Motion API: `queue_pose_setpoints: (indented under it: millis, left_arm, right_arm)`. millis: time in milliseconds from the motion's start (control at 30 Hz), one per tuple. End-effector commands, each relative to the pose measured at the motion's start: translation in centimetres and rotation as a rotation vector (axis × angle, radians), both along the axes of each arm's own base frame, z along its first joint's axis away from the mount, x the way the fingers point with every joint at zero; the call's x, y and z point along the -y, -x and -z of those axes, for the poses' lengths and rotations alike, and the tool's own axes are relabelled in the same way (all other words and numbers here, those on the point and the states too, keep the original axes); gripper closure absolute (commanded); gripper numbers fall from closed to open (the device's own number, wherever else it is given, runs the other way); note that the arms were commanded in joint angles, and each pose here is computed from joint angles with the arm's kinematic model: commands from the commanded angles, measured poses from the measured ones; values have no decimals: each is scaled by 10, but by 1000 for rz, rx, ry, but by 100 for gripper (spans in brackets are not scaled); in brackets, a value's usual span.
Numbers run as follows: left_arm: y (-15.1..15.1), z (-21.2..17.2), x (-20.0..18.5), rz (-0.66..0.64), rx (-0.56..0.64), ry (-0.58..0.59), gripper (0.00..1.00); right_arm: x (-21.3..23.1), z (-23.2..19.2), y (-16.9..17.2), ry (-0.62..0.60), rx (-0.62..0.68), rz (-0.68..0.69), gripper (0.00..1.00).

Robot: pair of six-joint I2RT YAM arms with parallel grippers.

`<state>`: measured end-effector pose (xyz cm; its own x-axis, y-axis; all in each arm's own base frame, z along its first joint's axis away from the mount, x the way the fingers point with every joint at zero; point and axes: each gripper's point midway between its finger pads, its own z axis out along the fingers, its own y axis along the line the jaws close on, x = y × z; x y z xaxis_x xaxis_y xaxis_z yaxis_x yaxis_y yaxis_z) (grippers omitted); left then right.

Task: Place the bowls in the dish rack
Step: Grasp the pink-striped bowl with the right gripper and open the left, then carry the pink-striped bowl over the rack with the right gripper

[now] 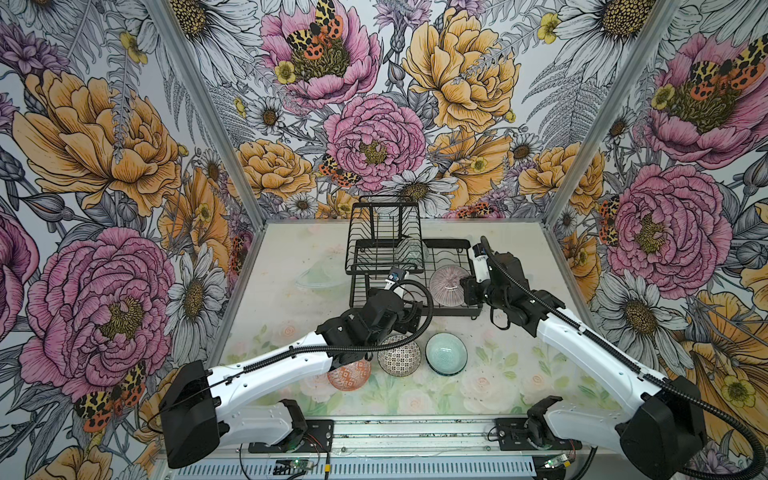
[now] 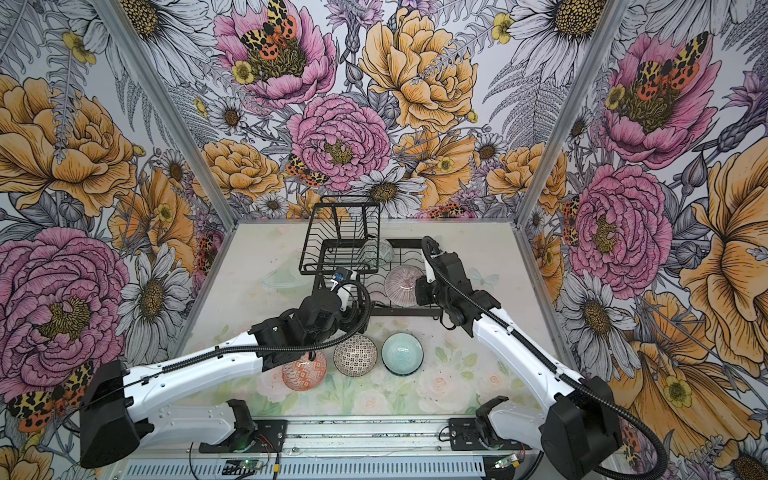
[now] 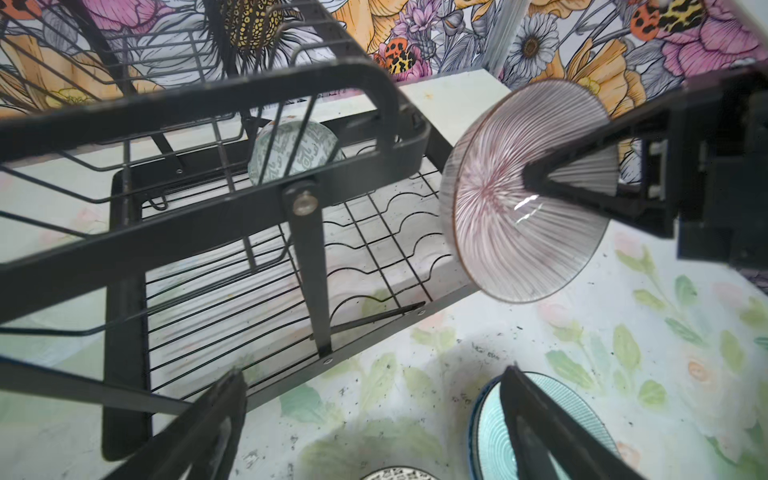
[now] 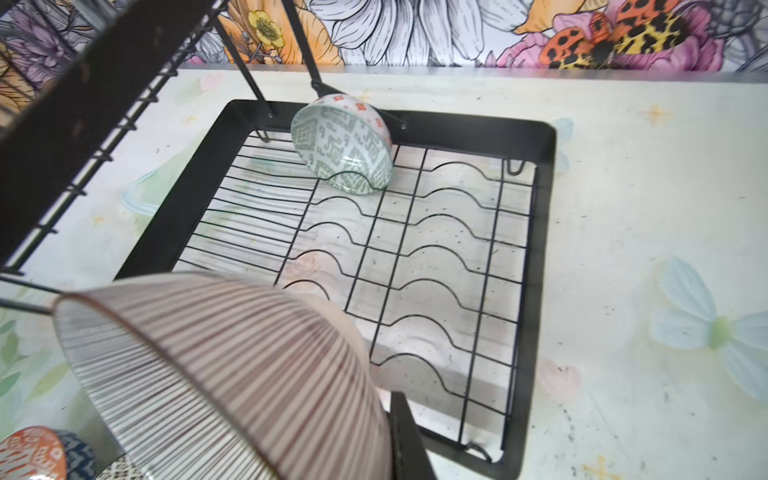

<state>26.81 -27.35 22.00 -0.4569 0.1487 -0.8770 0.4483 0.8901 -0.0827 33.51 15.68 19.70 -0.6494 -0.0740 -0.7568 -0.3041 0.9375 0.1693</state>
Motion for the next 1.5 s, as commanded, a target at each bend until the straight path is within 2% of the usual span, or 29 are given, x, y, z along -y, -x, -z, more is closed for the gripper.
queue_pose_setpoints:
  millis: [0,233,433,567,767,967,1467]
  left_arm:
    - [6,9,-13,35,-59,-49,1]
    - [5,-2,-20,30,-49,-4,1]
    - [4,-10,-26,26,-25,21,1]
    - [-1,-17,-25,22,-17,35,1]
    - [1,-28,-17,47,-18,70,1]
    - [5,-28,-20,60,-24,52,1]
    - [15,-27,-24,54,-27,73,1]
  right_arm:
    - [15,-37,-28,93,142,-13,100]
    - [40,-59,-80,445,338,-33,100]
    - [43,-80,-113,631,645,-27,100]
    - [34,-74,-138,719,733,-75,100]
    - [31,-62,-180,816,851,-57,100]
    - [33,-50,-205,849,919,-47,100]
    - [26,-26,-225,985,983,-74,100]
